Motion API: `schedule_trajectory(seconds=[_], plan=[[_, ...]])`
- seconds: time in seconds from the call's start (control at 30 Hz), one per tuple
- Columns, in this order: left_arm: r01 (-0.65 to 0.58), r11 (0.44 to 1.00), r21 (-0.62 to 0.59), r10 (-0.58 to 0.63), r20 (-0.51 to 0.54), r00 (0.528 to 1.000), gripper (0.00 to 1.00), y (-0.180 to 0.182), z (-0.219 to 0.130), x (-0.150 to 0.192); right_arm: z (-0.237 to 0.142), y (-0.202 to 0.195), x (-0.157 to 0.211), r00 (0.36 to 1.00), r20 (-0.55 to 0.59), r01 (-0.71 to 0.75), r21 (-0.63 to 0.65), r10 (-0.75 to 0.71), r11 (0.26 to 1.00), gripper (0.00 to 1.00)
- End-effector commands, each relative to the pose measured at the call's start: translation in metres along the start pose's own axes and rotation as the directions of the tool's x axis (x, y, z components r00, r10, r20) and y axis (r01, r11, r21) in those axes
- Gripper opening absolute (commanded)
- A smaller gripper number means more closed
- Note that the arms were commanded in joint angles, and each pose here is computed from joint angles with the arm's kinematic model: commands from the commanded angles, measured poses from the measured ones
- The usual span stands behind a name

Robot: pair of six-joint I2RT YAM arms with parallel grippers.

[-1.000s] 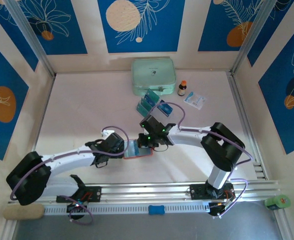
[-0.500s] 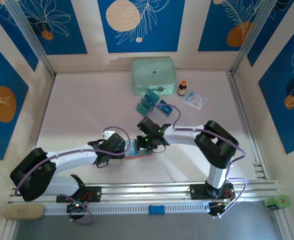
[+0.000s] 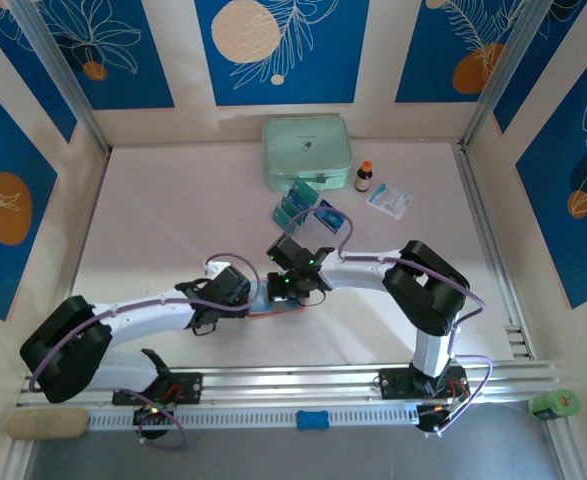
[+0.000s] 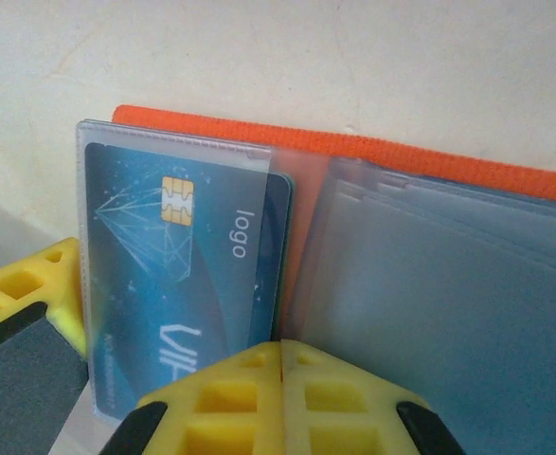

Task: Put the credit cards into the card holder
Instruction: Insert the credit card into the card slot.

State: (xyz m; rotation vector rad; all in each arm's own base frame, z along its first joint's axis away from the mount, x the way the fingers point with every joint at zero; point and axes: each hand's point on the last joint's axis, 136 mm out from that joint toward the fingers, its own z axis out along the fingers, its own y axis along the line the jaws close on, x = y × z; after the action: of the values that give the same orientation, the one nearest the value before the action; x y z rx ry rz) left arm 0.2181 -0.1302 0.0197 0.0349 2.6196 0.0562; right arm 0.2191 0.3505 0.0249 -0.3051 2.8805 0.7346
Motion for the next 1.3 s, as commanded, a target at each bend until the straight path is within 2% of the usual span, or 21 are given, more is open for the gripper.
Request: schedule_trajectory(seconds=[0.0, 0.3, 0.87, 1.27], plan=[[0.016, 1.000, 0.010, -0.017, 0.032, 0.999, 1.00, -0.001, -0.006, -0.011, -0.006, 0.013, -0.001, 1.000, -0.006, 0.029, -0.034, -0.029, 0.999, 0.03], [0.053, 0.998, -0.019, -0.051, 0.065, 0.997, 1.00, 0.012, -0.017, -0.015, -0.032, 0.003, -0.020, 0.998, 0.056, 0.016, -0.033, -0.014, 0.999, 0.03], [0.039, 0.997, -0.061, -0.038, 0.020, 0.999, 1.00, 0.012, 0.001, -0.006, -0.017, 0.011, -0.036, 0.999, 0.048, 0.013, -0.051, -0.011, 0.999, 0.03], [0.031, 0.998, -0.050, -0.031, 0.019, 0.999, 1.00, 0.010, 0.003, -0.006, -0.004, 0.005, -0.032, 1.000, 0.022, 0.004, -0.034, -0.003, 0.999, 0.03]])
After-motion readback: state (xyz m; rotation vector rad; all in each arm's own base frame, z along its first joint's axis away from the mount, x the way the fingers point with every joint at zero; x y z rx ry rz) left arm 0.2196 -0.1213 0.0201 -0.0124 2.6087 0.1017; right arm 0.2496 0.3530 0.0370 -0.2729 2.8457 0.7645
